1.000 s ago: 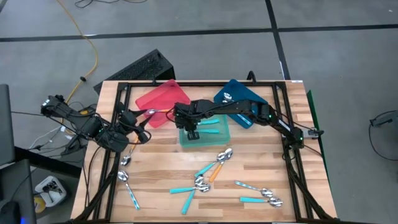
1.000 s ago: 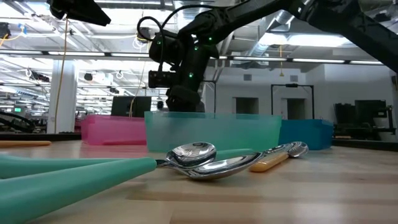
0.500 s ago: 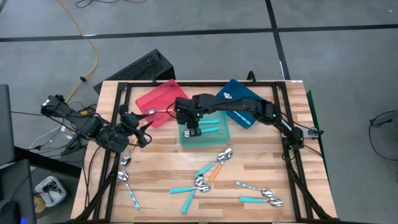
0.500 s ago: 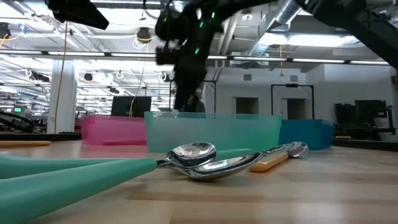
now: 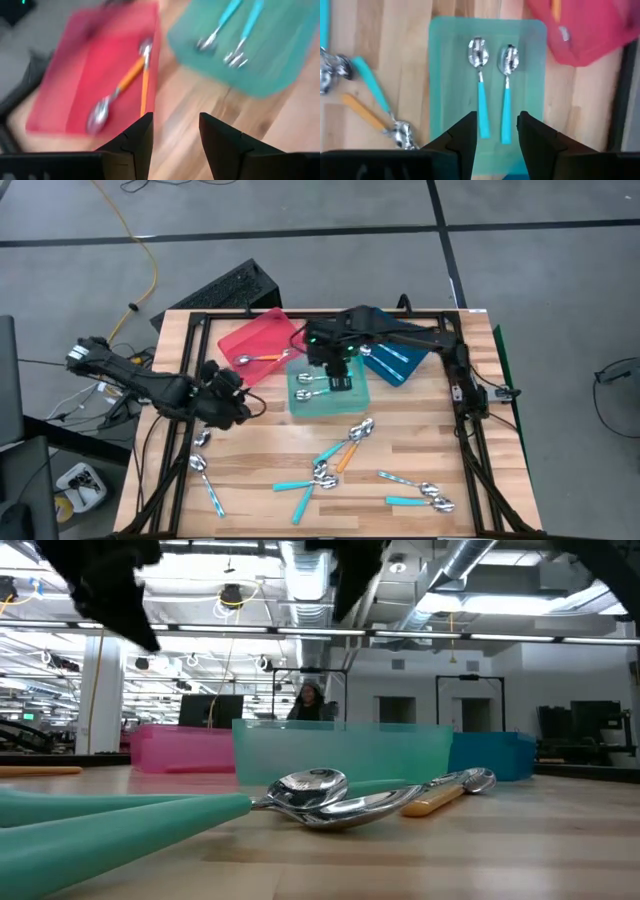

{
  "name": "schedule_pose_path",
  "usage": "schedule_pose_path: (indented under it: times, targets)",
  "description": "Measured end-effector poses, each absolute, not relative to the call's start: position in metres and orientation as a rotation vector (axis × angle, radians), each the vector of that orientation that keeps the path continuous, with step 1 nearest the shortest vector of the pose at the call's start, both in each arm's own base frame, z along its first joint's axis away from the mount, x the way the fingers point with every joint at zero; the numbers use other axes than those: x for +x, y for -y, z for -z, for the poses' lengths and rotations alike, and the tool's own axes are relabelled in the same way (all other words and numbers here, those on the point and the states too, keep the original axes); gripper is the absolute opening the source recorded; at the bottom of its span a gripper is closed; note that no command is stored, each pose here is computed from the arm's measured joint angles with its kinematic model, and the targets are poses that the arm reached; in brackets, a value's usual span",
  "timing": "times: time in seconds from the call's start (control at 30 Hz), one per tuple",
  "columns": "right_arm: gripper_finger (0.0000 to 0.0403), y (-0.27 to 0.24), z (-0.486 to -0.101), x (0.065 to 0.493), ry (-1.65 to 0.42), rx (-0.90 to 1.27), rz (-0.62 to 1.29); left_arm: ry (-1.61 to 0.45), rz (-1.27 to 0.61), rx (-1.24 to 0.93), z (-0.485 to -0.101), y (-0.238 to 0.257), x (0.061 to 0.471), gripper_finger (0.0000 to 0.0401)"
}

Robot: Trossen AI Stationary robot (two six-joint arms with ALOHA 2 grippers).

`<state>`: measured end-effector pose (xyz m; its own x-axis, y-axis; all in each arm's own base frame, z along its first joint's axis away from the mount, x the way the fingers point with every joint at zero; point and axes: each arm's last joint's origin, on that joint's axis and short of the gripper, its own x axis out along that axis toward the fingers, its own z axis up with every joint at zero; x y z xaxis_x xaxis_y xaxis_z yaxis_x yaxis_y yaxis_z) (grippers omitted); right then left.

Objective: Sort silverware by color (type)
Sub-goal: Put the left orange spoon into the red bin

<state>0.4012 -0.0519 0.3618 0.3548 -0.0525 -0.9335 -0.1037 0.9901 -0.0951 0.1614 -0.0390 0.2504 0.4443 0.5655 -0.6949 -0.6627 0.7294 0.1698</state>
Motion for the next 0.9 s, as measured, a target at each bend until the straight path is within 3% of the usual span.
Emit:
schedule_pose_path:
  times: [0.3,0.57,0.9]
  targets:
    - [0.0161,0.028,-0.423,0.35,-1.069,-0.106,0.02,-1.105,-0.852,-0.215,-0.216,0.04,0.178,0.0144]
    - [0.0161,0.005,-0.433,0.337,-1.065,-0.144,0.042,-1.292,-0.762,-0.231,-0.203,0.039,0.183,0.0147]
    - [0.0161,-0.019,-0.431,0.337,-1.072,-0.176,0.001,-1.427,-0.802,-0.446,-0.153,0.019,0.157,0.0217]
